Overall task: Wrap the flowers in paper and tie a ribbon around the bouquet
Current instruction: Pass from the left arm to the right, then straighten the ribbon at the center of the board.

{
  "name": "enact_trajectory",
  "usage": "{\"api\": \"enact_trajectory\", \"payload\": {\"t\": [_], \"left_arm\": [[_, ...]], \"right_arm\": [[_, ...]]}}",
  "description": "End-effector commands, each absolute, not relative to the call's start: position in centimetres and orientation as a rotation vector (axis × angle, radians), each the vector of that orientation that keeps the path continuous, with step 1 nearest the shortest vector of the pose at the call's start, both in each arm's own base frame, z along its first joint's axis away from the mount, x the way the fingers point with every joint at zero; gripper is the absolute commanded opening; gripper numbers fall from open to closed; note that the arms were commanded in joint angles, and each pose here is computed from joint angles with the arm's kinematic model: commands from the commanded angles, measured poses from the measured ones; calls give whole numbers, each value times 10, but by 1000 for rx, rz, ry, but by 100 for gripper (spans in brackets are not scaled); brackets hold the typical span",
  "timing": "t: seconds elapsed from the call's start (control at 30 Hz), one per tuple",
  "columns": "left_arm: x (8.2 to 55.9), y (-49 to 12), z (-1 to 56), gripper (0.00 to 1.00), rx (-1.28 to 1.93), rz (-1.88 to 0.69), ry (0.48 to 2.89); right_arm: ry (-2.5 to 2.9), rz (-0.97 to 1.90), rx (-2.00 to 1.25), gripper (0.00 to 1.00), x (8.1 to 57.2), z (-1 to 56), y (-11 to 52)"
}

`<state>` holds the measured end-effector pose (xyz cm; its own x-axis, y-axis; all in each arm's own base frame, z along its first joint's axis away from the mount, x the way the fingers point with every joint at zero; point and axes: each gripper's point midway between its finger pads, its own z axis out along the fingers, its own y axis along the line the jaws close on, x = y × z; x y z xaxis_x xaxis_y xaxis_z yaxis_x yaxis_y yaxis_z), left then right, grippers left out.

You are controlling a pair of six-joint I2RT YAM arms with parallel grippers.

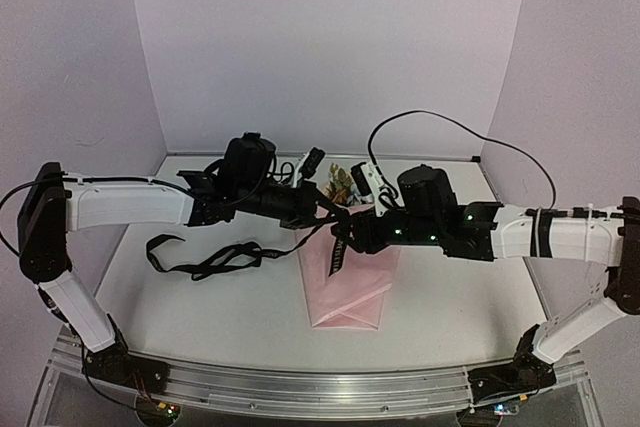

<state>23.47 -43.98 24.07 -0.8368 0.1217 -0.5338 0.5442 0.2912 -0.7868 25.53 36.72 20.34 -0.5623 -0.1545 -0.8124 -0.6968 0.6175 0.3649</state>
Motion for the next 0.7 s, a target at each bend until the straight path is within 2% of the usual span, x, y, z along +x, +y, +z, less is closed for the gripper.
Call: {"api": "enact_trajectory", "payload": {"t": [0.0, 0.07, 0.1, 0.2, 0.27, 0.4, 0.5, 0.67], "left_arm": [[235, -445, 268, 1, 635, -1589, 2099], [238, -439, 266, 6, 593, -1549, 2110], [241, -435, 265, 11, 567, -1521, 2115], [255, -412, 257, 39, 417, -1370, 2163], [271, -379, 248, 50, 216, -1208, 2207], [293, -281, 200, 58, -288, -821, 2334], [289, -197, 167, 56, -662, -602, 2340], [264, -104, 132, 56, -989, -328, 2260]], "right_arm": [[2027, 854, -572, 18, 270, 219, 366], [2058, 799, -558, 1, 270, 211, 355], [2082, 762, -557, 0, 268, 206, 348], [2166, 600, -561, 0, 263, 189, 317], [2221, 473, -574, 0, 259, 180, 293], [2280, 343, -623, 0, 246, 170, 263], [2309, 328, -651, 0, 238, 166, 255], [2338, 335, -663, 0, 232, 160, 253]]}}
